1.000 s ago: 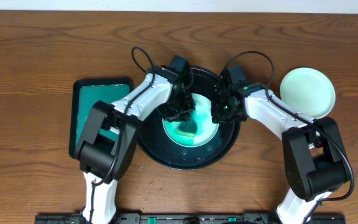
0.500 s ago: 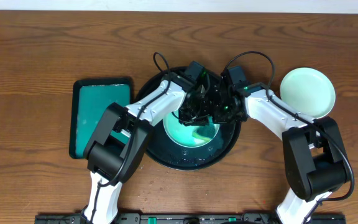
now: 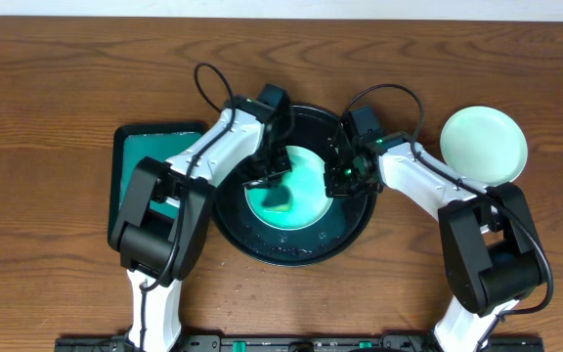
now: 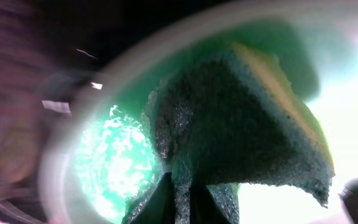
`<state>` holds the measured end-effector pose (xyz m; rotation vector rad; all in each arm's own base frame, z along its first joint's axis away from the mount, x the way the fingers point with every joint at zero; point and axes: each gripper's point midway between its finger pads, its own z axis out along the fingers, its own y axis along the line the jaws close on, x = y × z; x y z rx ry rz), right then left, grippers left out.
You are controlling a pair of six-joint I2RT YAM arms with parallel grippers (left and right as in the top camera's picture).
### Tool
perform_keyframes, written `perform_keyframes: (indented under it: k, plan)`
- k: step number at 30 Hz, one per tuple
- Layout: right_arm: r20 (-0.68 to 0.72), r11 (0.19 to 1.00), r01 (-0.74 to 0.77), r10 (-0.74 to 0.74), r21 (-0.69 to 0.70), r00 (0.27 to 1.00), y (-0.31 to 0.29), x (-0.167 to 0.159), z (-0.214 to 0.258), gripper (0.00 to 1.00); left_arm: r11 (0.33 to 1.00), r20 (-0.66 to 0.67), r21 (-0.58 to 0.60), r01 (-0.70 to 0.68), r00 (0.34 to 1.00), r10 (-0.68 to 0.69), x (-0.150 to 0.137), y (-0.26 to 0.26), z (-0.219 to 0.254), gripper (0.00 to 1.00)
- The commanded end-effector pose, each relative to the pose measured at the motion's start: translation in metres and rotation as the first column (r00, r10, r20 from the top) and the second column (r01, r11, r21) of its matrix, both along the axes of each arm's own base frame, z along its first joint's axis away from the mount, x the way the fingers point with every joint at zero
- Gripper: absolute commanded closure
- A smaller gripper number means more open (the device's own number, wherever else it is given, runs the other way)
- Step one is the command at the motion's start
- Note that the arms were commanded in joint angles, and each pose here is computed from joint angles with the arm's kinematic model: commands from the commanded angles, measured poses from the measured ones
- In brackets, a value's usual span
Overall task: Clean dirty plates on tray and stack at the side
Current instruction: 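Scrub the mint-green plate with the sponge while the right gripper holds it, then return the sponge with the left gripper to the green tray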
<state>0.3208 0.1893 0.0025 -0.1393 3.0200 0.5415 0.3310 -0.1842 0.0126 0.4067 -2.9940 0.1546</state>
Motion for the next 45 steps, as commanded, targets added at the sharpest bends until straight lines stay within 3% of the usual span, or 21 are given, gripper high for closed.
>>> perform_keyframes:
  k: [1,8,15,22,27,33,45]
  plan:
    - [-0.074,0.999,-0.020,0.017,-0.045,0.997,-0.008,-0.020,-0.020,0.99,0.867,0.066,0.497,-0.033,0.998,0.000,0.013,0.108,-0.022,0.93]
    - [-0.075,0.999,-0.021,0.017,-0.046,0.997,-0.008,-0.021,-0.020,0.99,0.859,0.104,0.510,-0.045,0.995,-0.010,0.026,0.107,0.003,0.93]
    - [-0.079,0.998,-0.020,0.016,-0.054,0.997,-0.009,-0.022,-0.020,0.99,0.917,0.136,0.400,-0.006,0.989,-0.053,0.040,0.083,0.033,0.93]
    - [-0.078,0.998,-0.020,0.016,-0.054,0.997,-0.009,-0.021,-0.020,0.99,0.951,0.133,0.308,0.012,0.990,-0.055,0.027,0.072,0.063,0.93]
    - [-0.079,0.998,-0.020,0.016,-0.054,0.997,-0.009,-0.022,-0.020,0.99,0.953,0.136,0.303,0.006,0.990,-0.049,0.013,0.079,0.090,0.93]
    - [-0.079,0.998,-0.020,0.016,-0.054,0.997,-0.009,-0.022,-0.020,0.99,0.951,0.138,0.306,-0.045,0.990,0.002,0.001,0.104,0.115,0.93]
    - [-0.077,0.998,-0.024,0.020,-0.053,0.997,-0.009,-0.021,-0.020,0.99,0.915,0.123,0.306,-0.263,0.964,0.236,0.009,0.199,0.107,0.93]
